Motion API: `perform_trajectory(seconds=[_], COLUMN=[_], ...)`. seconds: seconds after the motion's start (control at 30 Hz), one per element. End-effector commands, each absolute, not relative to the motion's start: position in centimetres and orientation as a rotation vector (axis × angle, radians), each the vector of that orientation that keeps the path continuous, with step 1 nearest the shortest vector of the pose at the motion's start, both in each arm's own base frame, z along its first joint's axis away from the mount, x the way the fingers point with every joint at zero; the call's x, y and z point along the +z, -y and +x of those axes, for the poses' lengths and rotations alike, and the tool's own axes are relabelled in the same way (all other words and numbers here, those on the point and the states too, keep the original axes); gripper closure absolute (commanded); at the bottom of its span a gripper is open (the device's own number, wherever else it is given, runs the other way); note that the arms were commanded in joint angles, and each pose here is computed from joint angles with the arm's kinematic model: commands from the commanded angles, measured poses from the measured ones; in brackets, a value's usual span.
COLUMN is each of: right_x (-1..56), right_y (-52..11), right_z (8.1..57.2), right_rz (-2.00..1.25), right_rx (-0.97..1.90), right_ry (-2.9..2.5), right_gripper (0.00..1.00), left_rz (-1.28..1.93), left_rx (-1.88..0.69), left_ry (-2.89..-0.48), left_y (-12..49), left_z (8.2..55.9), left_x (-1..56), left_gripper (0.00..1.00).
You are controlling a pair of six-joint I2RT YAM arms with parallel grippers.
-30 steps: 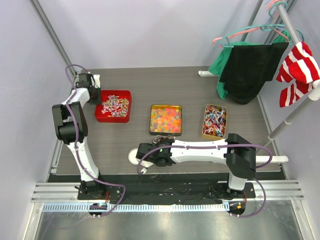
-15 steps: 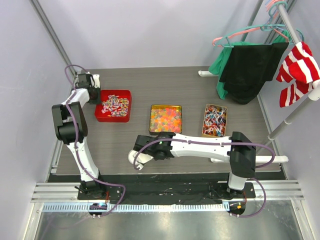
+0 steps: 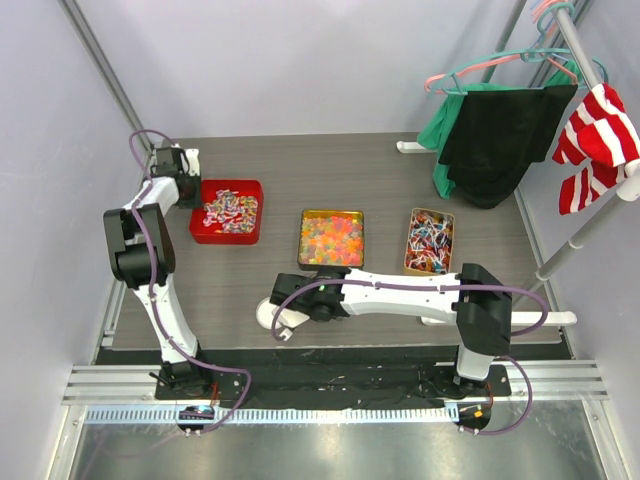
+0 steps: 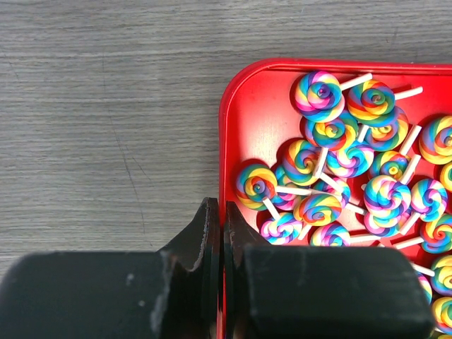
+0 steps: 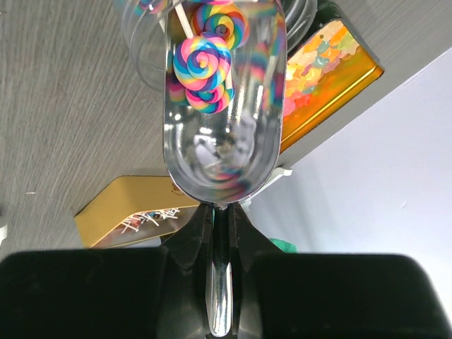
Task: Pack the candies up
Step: Place the fake candies in the packing bottle.
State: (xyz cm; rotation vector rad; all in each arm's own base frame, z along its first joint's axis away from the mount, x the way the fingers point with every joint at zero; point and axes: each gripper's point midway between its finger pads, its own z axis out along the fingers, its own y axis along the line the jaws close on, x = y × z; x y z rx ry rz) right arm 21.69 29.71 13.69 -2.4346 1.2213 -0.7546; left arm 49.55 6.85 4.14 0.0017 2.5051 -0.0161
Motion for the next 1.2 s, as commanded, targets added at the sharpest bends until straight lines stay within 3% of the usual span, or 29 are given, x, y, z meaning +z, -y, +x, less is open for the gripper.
perform_trajectory(seconds=[0.0,1.17], right_x=[16.2,20.2], right_y=[-30.3,-27.0], right_z=[22.7,23.8], right_rz=[-2.364,-2.206], right_rx=[-0.808,-0.711], right_ry=[-1.188,-1.29], right_gripper=[0.99,0.99], left_rz=[-0.019,0.02], left_rx=[-0.039,-0.043], left_ry=[-2.456,-2.467], left_y=[-6.9,-7.2], left_z=[50.0,48.8], left_x=[5.6,7.2], left_gripper=[1.0,1.0])
